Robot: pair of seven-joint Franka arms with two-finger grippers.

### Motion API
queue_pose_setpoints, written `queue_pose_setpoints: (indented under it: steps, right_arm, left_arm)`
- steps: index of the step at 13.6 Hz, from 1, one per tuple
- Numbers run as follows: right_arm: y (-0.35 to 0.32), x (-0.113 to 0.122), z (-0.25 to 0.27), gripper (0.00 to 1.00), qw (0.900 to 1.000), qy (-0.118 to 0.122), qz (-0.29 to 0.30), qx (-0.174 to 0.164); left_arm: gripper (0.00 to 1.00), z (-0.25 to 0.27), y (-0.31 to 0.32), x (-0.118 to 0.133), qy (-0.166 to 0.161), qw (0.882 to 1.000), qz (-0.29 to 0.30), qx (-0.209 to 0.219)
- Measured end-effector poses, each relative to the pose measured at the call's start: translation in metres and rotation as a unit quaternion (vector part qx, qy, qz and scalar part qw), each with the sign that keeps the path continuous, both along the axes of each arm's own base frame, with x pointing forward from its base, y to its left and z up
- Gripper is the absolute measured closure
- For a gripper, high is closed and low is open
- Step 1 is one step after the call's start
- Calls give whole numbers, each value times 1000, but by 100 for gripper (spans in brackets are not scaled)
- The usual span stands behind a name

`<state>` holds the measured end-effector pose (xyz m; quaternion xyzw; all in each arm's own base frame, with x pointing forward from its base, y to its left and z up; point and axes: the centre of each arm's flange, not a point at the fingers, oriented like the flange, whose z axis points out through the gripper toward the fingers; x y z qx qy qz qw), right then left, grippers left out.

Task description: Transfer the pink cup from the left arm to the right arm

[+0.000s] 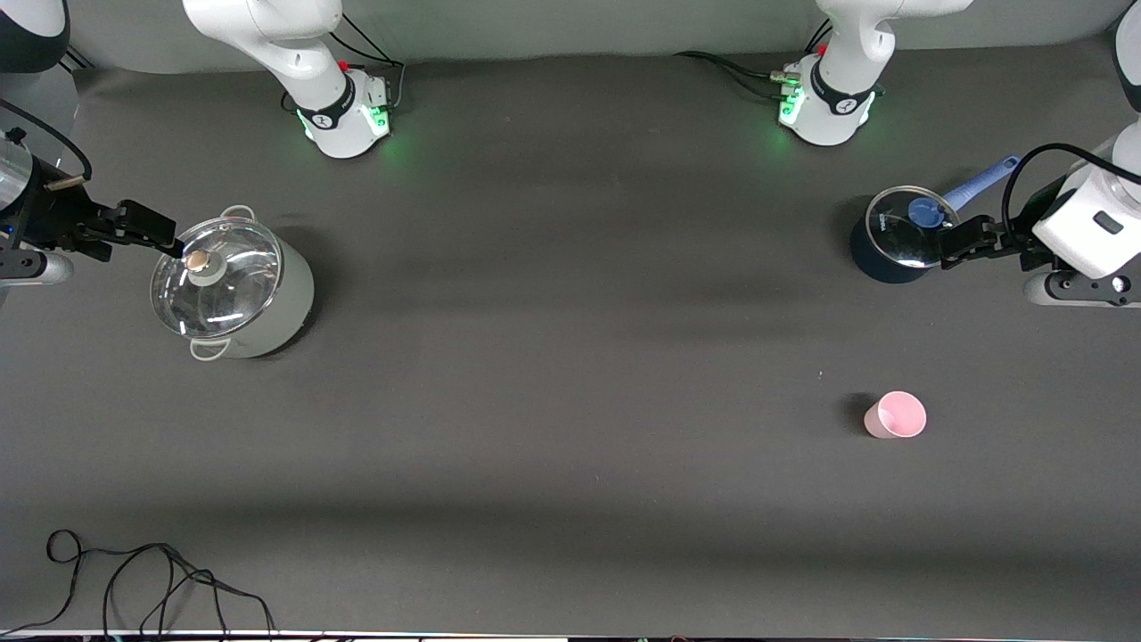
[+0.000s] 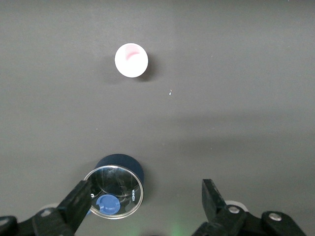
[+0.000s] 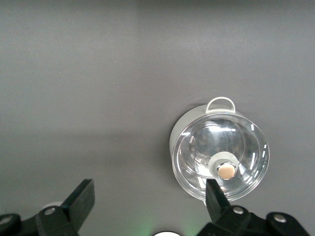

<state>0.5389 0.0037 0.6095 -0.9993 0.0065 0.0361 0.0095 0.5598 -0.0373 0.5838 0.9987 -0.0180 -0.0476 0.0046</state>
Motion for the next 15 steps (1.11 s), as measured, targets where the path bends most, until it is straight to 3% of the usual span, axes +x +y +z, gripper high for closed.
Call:
queue_pose_setpoints:
  steps: [15]
  right_arm:
    - [0,3,-6,0,1000,6,0,0]
  left_arm:
    - [0,7,-2,4,-8,1000,-2,-1]
